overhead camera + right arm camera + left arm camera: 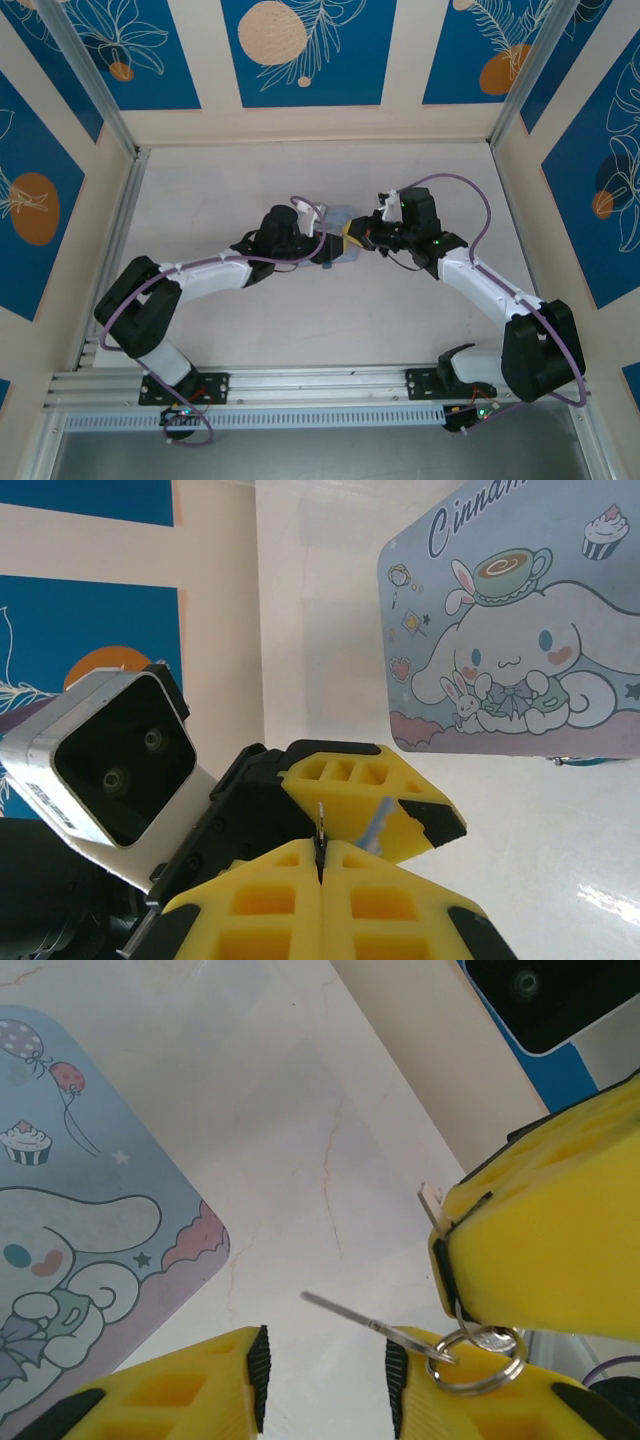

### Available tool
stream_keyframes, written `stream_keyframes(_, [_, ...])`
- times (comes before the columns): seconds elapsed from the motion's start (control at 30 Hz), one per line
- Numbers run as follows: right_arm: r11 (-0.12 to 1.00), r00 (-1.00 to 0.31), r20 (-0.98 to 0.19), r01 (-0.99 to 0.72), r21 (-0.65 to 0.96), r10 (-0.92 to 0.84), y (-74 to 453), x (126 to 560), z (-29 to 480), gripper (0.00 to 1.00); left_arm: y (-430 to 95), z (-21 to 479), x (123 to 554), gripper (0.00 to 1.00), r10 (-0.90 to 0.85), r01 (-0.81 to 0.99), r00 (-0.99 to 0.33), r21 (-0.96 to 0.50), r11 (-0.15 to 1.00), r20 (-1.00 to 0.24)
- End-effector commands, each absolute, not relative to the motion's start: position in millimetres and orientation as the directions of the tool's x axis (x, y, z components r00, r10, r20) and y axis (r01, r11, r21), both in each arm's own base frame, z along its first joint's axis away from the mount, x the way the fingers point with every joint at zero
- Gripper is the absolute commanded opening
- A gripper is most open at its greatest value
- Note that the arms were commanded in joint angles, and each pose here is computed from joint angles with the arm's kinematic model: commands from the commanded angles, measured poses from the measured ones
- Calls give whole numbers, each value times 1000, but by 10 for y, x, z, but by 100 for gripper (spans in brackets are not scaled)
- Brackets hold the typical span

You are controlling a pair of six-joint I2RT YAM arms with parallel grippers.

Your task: Unlock a padlock with a key

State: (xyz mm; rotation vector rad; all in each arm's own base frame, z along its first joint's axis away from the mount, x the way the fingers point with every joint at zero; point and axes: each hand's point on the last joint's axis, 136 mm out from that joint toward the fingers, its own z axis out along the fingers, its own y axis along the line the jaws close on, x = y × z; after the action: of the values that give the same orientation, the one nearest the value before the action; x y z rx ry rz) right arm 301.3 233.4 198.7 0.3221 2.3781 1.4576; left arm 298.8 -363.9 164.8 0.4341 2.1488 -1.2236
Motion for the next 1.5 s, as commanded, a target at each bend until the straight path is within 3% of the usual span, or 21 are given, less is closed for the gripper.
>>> stream_keyframes(0.0, [444,-907,-155,39,895,392,2272,3097,2056,0,-3618,1774,2922,42,-58,560,-740,-661,499,-670])
stream_keyframes(0.27, [444,-880,-173,47,895,443,2139,3259,2146,0,-3447,1980,2954,53,-216,430,-777,-749,505,-592])
stream_keyframes(0.4, [438,-877,-180,39,898,446,2161,3292,2197,0,-3398,2050,3062,65,-311,311,-804,-804,508,-507])
stream_keyframes(0.63, [432,-866,-194,28,901,461,2272,3309,2252,0,-3382,2204,3255,84,-502,121,-806,-917,380,-314])
stream_keyframes(1.0, [416,-860,-206,9,909,468,2490,3329,2324,0,-3227,2144,3442,94,-712,-169,-701,-981,98,50])
stream_keyframes(1.47, [405,-877,-202,-9,914,437,2767,3355,2310,0,-3396,2056,3555,95,-697,-261,-672,-961,-94,251])
